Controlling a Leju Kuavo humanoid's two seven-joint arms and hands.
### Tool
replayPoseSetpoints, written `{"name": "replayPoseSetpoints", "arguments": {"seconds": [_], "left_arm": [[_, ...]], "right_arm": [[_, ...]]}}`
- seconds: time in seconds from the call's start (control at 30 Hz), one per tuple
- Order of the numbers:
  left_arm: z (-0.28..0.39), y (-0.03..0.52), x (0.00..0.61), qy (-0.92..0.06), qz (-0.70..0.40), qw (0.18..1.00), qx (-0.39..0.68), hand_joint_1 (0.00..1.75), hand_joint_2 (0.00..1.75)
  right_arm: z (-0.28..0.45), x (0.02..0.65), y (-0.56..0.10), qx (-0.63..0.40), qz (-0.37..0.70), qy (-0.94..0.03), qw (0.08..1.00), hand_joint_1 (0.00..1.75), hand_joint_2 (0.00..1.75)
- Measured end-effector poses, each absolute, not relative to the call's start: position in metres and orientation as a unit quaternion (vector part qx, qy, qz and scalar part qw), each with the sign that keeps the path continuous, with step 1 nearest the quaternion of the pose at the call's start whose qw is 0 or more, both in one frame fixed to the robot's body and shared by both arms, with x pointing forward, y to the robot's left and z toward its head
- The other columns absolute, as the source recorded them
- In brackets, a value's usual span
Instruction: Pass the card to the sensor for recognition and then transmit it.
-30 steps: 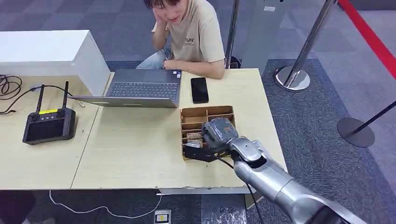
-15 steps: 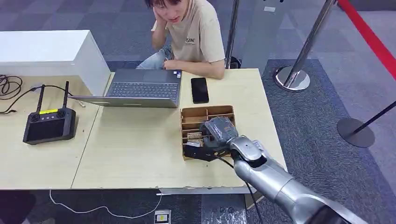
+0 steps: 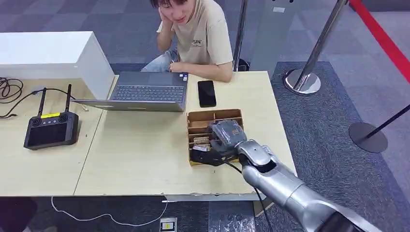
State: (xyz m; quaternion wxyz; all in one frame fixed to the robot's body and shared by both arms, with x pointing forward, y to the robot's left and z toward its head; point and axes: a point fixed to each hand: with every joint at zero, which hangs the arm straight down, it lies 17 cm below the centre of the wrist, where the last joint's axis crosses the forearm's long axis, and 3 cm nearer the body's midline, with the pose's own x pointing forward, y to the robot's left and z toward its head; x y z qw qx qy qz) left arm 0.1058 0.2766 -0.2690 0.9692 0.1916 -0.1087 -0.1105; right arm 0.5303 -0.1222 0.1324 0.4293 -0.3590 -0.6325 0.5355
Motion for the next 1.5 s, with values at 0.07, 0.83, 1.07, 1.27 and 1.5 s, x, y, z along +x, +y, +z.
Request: {"name": "replayPoseSetpoints", "arguments": {"seconds": [0.07,0.83,1.07,1.27,1.5], "left_arm": [[-0.269,0.277,0.106,-0.109,-0.11,0.969,0.192,0.0,1.75],[-0.269,0.277,0.106,-0.11,-0.107,0.969,0.193,0.0,1.75],[-0.269,0.277,0.106,-0.112,-0.107,0.969,0.192,0.0,1.75],[-0.269,0.277,0.107,-0.112,-0.107,0.969,0.192,0.0,1.75],[-0.269,0.277,0.108,-0.115,-0.107,0.969,0.192,0.0,1.75]], "right_arm": [[0.132,0.53,-0.122,-0.359,0.535,-0.633,0.429,1.06,1.75],[0.134,0.53,-0.122,-0.359,0.536,-0.633,0.428,0.7,1.75],[0.141,0.531,-0.123,-0.368,0.535,-0.633,0.422,0.79,1.75],[0.153,0.529,-0.118,-0.37,0.531,-0.64,0.413,0.79,1.75],[0.183,0.528,-0.11,-0.385,0.519,-0.657,0.388,0.73,1.75]]}}
